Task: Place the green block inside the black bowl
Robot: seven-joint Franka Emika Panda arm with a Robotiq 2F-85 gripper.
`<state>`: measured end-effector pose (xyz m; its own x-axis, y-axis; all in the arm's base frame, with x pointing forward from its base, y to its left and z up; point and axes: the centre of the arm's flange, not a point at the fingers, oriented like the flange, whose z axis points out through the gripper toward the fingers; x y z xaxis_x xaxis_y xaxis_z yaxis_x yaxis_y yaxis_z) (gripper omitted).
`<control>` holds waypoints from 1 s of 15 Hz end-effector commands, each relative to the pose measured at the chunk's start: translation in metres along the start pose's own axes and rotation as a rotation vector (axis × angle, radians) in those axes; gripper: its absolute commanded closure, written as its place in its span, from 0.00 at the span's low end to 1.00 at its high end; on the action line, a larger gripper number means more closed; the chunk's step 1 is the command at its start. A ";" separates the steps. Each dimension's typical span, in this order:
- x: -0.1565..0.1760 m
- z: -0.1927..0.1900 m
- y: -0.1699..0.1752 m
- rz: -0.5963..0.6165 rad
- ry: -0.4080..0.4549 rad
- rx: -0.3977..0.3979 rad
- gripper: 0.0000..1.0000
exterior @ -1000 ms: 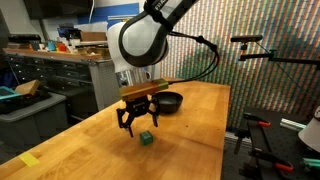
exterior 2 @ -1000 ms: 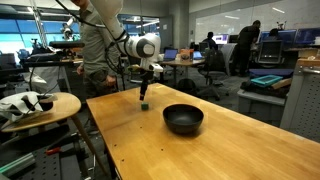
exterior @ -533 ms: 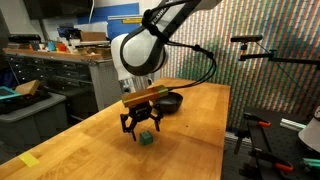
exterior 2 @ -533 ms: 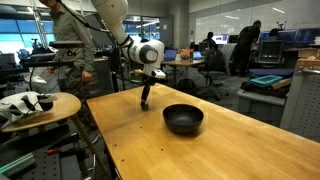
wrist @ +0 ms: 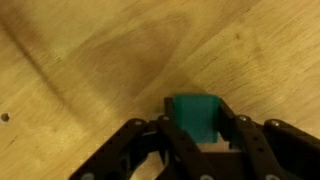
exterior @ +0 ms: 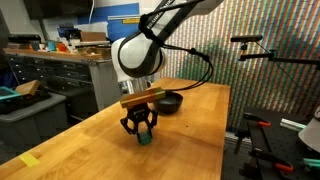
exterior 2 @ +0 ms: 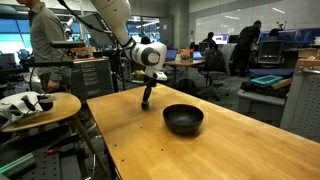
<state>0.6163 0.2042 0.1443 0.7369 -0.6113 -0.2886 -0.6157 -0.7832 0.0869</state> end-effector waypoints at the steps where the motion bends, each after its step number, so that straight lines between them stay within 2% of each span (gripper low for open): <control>1: 0.005 -0.023 0.004 0.001 -0.027 0.040 0.82; 7: 0.008 -0.075 0.040 0.072 -0.023 0.122 0.82; 11: 0.024 -0.111 0.081 0.166 -0.031 0.193 0.82; 15: 0.047 -0.129 0.120 0.257 -0.048 0.248 0.82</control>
<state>0.6286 0.0951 0.2470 0.5772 -0.7556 -0.3098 -0.8029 -0.5943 -0.0464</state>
